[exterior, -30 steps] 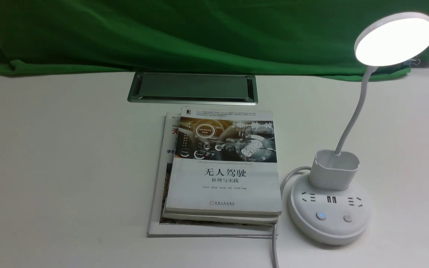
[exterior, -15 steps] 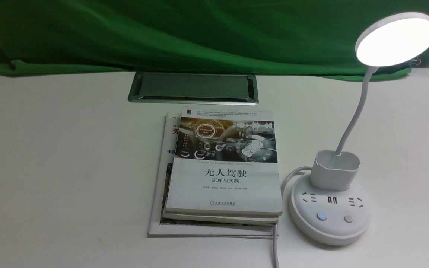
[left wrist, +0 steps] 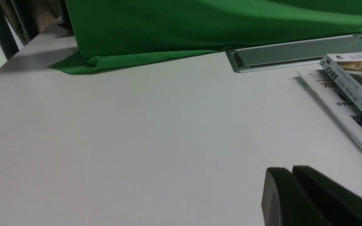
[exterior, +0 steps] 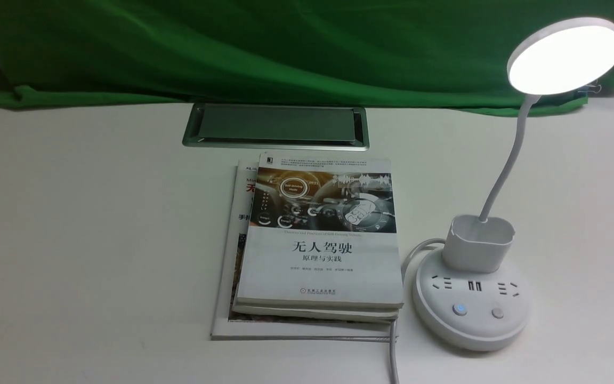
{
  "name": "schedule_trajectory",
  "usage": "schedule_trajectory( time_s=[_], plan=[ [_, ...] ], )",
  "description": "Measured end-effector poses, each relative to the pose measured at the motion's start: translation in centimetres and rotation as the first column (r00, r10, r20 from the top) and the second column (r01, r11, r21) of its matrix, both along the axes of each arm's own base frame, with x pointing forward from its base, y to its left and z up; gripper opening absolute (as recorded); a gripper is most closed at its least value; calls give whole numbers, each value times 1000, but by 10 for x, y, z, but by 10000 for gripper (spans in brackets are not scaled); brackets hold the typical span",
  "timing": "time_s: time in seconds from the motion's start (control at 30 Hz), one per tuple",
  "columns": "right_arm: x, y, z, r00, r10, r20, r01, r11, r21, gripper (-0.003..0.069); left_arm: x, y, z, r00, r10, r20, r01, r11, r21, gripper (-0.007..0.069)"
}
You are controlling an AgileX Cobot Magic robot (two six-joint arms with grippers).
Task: Turn off the desk lamp on the white desktop by hand.
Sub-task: 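Press the power button on the lamp base to turn the lamp off with the right gripper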
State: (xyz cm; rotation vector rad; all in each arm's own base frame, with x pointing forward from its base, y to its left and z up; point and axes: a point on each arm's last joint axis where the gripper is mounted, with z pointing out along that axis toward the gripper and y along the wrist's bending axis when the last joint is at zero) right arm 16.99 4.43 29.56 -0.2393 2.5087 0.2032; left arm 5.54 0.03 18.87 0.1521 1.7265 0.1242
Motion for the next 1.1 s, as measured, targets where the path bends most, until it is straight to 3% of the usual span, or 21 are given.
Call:
schedule_trajectory(
  time_s=[0.33,0.7,1.1],
  plan=[
    [73,61,-57,942,149,-301,-176,982,-65,36,0,0,0,1000,0,0,0,1000,0,20],
    [103,64,-94,920,109,-376,-152,985,-86,36,0,0,0,1000,0,0,0,1000,-1,20],
    [113,62,-101,937,93,-335,-127,988,-83,35,0,0,0,1000,0,0,0,1000,-1,20]
  ],
)
